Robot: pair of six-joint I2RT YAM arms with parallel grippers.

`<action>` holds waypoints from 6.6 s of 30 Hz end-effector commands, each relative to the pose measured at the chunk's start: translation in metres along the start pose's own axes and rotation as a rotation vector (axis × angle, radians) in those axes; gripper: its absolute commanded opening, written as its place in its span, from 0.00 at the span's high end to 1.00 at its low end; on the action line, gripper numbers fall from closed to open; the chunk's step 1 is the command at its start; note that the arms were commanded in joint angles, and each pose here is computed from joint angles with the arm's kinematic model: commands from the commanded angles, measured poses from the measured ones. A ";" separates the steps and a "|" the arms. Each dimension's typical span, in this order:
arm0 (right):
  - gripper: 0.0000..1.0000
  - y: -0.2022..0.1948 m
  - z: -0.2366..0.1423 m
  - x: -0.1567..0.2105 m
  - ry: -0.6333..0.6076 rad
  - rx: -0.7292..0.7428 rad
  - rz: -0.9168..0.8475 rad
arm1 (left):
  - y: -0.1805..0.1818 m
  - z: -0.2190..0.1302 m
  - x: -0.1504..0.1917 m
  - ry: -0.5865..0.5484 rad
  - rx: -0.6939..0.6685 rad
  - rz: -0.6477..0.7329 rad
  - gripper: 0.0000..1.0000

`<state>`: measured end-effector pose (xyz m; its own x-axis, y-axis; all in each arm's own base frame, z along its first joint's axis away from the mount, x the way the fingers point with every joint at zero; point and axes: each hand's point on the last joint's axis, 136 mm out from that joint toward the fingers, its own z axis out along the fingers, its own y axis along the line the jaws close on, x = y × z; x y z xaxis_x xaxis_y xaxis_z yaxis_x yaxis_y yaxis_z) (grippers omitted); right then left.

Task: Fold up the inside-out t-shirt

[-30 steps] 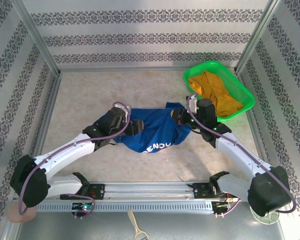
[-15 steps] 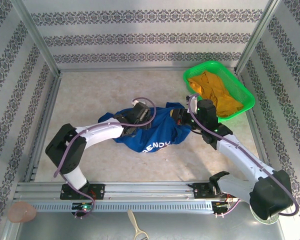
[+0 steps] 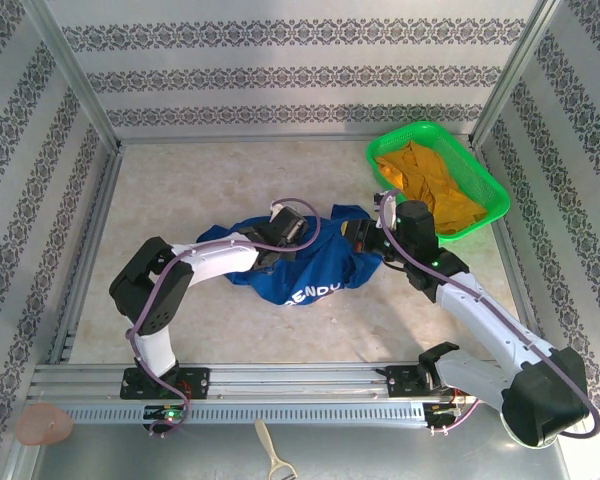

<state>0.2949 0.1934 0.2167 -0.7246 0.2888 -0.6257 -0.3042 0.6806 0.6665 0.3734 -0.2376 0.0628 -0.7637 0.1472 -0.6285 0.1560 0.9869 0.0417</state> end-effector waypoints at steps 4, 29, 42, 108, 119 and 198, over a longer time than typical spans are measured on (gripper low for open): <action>1.00 0.010 -0.008 -0.019 -0.066 -0.010 -0.029 | 0.022 -0.007 0.001 0.010 -0.020 0.009 1.00; 0.22 0.032 0.024 0.034 0.036 0.142 -0.387 | -0.020 -0.153 -0.048 -0.174 0.634 -0.035 1.00; 0.25 0.029 0.103 0.049 0.133 0.154 -0.475 | -0.027 -0.172 -0.055 -0.179 0.703 -0.066 1.00; 1.00 0.114 -0.011 -0.001 0.164 -0.468 -0.315 | -0.067 -0.130 -0.082 -0.458 0.454 -0.089 0.15; 1.00 0.057 -0.005 -0.031 0.099 -0.329 -0.228 | -0.012 -0.138 -0.064 -0.398 0.510 -0.163 1.00; 1.00 0.042 0.009 -0.038 -0.114 -0.207 -0.115 | 0.020 -0.160 -0.023 -0.308 0.969 -0.342 0.29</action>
<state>0.3199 0.2091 0.2584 -0.5960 0.3112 -0.7402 -0.4925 0.5864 0.6431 0.2870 -0.2142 0.1766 -0.7548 -0.2924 -0.5872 0.4447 0.4299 -0.7858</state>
